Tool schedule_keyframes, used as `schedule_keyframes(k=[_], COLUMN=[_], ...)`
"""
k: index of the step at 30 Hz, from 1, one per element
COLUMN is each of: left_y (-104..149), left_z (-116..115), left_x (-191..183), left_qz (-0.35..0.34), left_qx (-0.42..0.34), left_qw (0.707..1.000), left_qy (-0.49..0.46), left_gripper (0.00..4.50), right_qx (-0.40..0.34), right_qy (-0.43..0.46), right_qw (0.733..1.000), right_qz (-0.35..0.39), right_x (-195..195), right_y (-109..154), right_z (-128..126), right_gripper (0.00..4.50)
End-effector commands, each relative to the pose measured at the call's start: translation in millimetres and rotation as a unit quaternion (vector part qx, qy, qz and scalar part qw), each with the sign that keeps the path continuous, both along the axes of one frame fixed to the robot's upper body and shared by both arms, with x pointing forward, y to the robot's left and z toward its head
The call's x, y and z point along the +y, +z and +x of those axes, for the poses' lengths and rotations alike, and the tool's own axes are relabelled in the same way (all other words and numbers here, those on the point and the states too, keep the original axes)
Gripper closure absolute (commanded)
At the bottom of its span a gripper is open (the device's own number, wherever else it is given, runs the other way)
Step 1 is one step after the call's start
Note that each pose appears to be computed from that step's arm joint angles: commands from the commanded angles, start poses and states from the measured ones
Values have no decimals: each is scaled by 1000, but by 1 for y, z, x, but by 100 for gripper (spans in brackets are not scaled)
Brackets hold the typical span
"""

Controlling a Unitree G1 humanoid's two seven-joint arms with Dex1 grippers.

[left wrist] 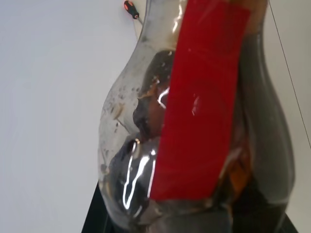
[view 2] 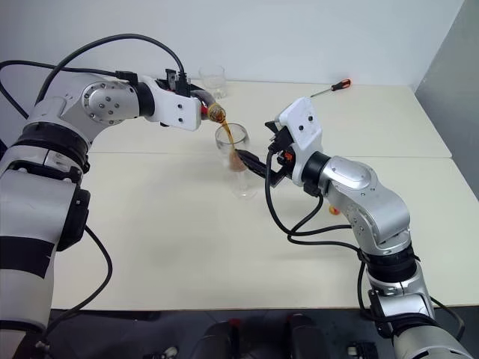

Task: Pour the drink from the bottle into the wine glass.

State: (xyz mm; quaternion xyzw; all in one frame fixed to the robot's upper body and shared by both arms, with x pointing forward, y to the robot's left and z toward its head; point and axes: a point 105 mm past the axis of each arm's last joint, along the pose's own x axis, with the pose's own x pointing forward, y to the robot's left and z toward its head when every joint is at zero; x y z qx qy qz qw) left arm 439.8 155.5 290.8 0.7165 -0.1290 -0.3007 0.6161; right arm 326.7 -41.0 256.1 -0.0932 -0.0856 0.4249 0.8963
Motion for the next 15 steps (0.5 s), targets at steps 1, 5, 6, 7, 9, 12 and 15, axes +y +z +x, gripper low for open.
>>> schedule_keyframes(k=[1, 5, 6, 7, 9, 12, 15], left_y=[32, 33, 34, 34, 34, 34, 35], left_z=[-4, -4, -4, -4, -4, -4, -4], left_x=[-4, -4, -4, -4, -4, -4, -4], left_qz=[-10, -8, -8, -8, -7, -6, -6], left_qx=[-47, -50, -51, -51, -51, -52, -53], left_qw=[999, 999, 999, 999, 999, 999, 999], left_qy=[-11, -9, -9, -9, -10, -10, -10], left_gripper=[318, 318, 318, 318, 318, 318, 318], right_qx=[-24, -24, -25, -25, -24, -24, -24], right_qy=[-2, -2, -2, -2, -2, -2, -1], right_qw=[1000, 1000, 1000, 1000, 1000, 1000, 1000], right_qz=[12, 12, 13, 13, 13, 14, 14], right_x=[-2, -1, -1, -1, -2, -2, -2], right_y=[12, 12, 12, 13, 13, 13, 13], right_z=[-3, -3, -3, -3, -2, -2, -3], right_gripper=[0, 0, 0, 0, 0, 0, 0])
